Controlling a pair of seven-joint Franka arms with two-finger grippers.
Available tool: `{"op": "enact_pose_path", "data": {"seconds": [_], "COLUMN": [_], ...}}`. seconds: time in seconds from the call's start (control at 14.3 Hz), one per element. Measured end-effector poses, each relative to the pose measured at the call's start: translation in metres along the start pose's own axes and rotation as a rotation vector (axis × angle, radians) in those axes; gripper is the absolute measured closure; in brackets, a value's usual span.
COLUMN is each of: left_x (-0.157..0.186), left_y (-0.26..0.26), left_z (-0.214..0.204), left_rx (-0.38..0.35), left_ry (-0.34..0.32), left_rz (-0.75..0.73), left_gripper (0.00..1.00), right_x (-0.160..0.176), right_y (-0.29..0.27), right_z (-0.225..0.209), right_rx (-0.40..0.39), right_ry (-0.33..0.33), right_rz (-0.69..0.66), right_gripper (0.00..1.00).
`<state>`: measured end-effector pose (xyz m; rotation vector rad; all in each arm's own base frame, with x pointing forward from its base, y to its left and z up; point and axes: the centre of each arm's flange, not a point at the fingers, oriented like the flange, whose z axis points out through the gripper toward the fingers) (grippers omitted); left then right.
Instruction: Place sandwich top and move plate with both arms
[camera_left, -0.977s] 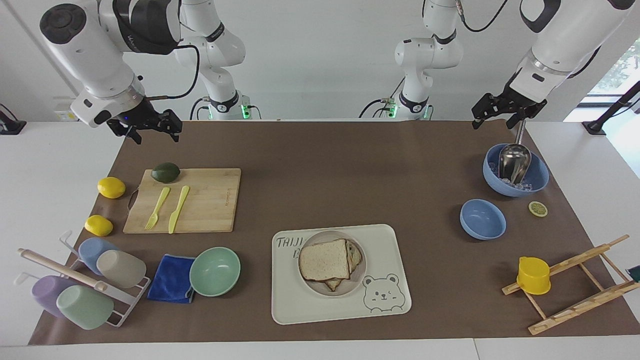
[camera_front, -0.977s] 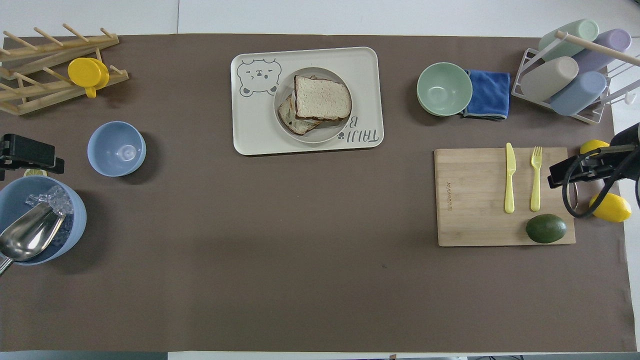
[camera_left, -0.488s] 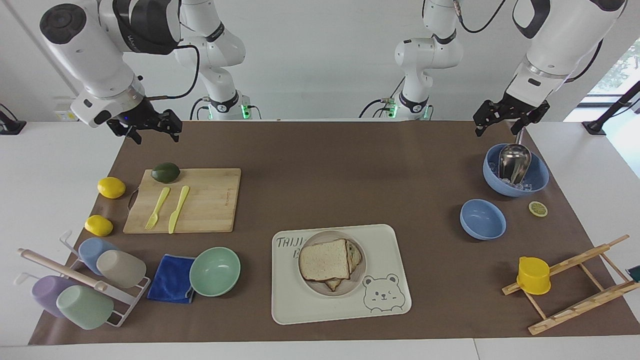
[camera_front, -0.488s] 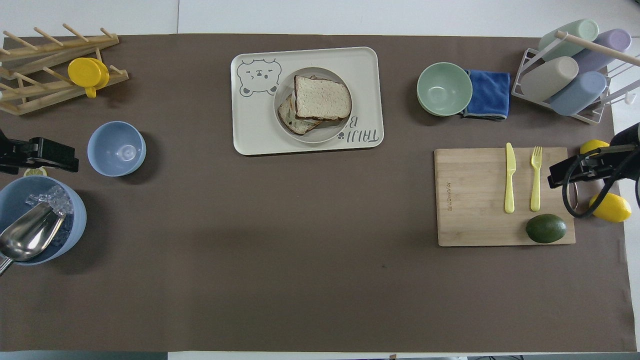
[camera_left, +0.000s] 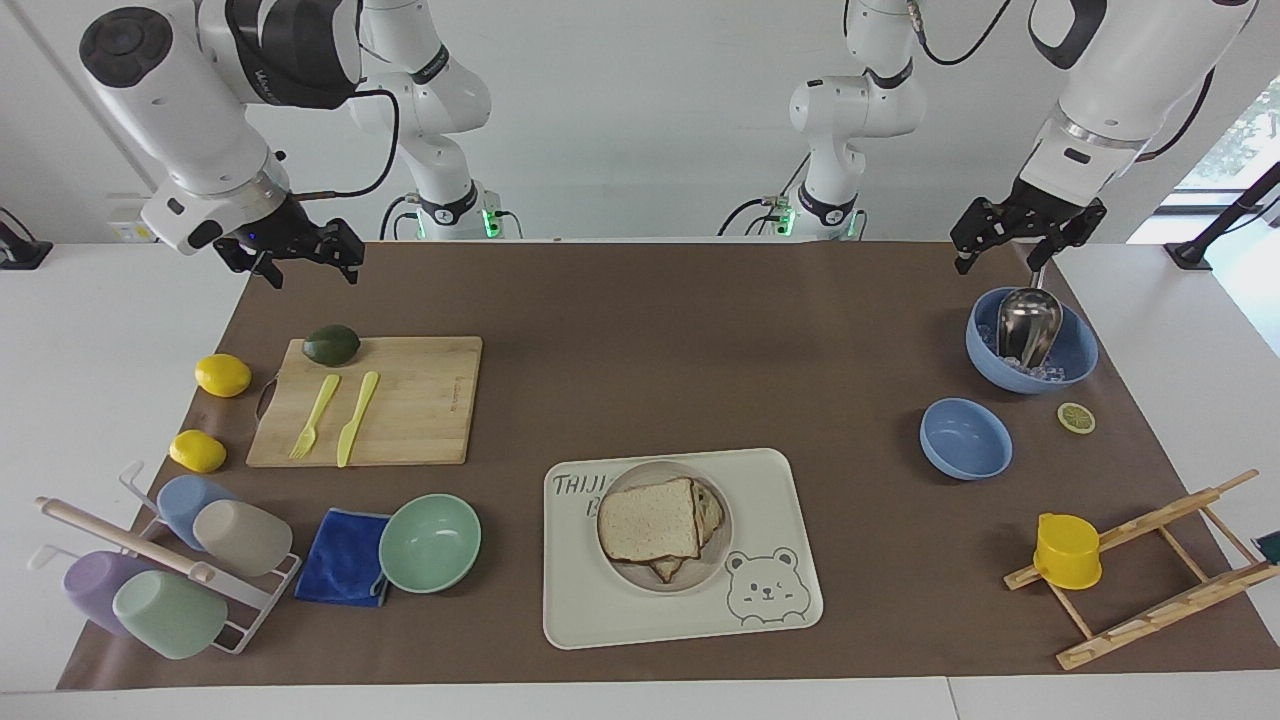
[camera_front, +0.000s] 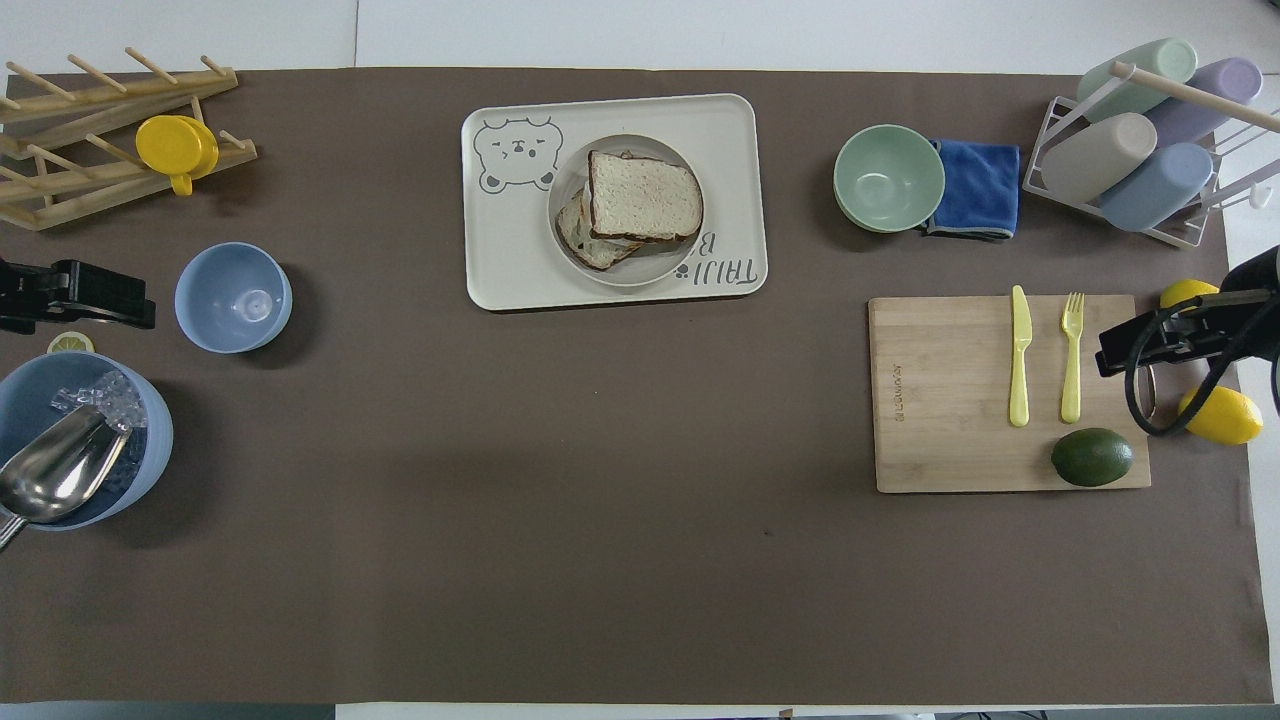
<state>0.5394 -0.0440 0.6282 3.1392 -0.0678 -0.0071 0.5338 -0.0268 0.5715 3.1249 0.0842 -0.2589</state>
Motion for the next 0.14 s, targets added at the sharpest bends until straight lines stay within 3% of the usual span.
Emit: {"op": "enact_pose_path", "data": {"seconds": [0.14], "left_x": [0.0005], "left_y": [0.0], "left_z": [0.0015], "left_rx": [-0.001], "left_ry": [-0.002], "left_rz": [-0.001], "left_gripper": [0.0], "right_x": [-0.001], "right_y": [0.0], "right_z": [-0.002], "right_rx": [0.0], "right_ry": [0.006], "right_rz": [0.0], "right_gripper": [0.0]}}
